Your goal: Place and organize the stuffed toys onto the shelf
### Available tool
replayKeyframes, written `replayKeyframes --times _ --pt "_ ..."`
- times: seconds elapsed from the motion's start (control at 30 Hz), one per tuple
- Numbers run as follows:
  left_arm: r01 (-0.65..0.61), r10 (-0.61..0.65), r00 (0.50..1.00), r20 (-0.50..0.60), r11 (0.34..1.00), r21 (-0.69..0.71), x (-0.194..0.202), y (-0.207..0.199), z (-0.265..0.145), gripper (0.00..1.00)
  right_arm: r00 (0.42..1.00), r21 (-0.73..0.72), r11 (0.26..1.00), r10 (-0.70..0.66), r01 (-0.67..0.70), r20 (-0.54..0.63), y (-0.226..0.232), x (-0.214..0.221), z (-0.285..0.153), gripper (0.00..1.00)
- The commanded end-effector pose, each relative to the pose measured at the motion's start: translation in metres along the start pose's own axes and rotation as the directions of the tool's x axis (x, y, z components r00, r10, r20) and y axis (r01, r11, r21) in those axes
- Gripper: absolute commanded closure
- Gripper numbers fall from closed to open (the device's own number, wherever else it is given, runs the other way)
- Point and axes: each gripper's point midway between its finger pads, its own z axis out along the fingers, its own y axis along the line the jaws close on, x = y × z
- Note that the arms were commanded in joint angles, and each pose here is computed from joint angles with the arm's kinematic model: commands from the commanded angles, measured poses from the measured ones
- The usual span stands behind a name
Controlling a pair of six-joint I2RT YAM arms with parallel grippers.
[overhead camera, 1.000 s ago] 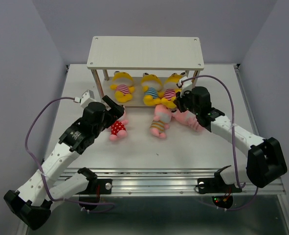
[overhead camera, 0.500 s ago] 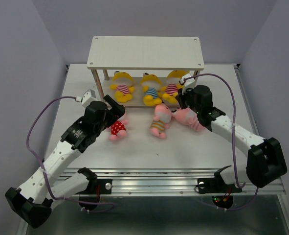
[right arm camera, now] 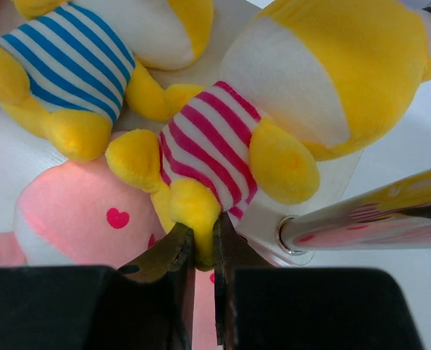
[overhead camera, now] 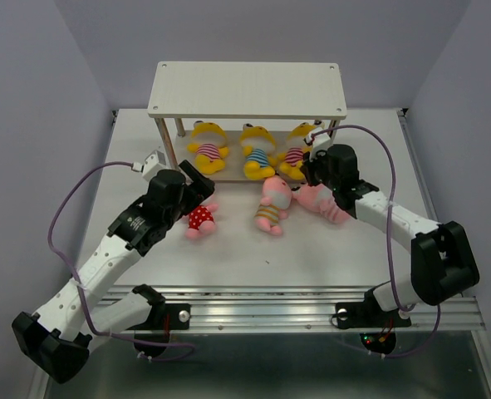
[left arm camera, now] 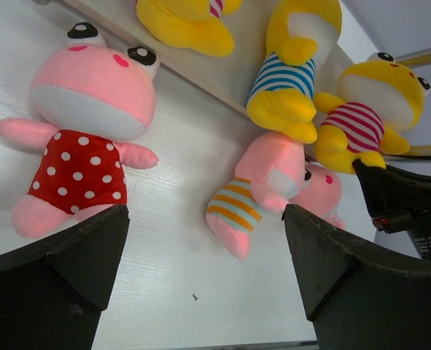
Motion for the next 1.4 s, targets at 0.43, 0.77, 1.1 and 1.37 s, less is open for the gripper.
replayKeyframes --times 0.43,0.77,1.1,1.37 --pt "-0.023 0.022 1.000 0.007 1.000 0.016 -0.001 -0.006 0.004 0.01 0.992 -0.138 0.990 0.017 0.001 0.127 0.016 -0.031 0.014 0.94" --pt "-0.020 0.020 1.000 -0.002 1.000 0.013 0.003 -0.002 0.005 0.01 0.992 -0.104 0.994 0.046 -0.033 0.119 0.010 -0.026 0.025 0.89" --pt "-0.014 0.014 1.000 -0.002 1.000 0.022 0.003 -0.002 0.003 0.01 0.990 -0.008 0.997 0.082 -0.081 0.117 -0.006 -0.024 0.020 0.59" --pt "-0.012 0.012 1.000 -0.009 1.000 0.026 0.005 -0.001 0.002 0.01 0.986 0.010 0.993 0.115 -0.117 0.119 -0.007 -0.024 0.008 0.43"
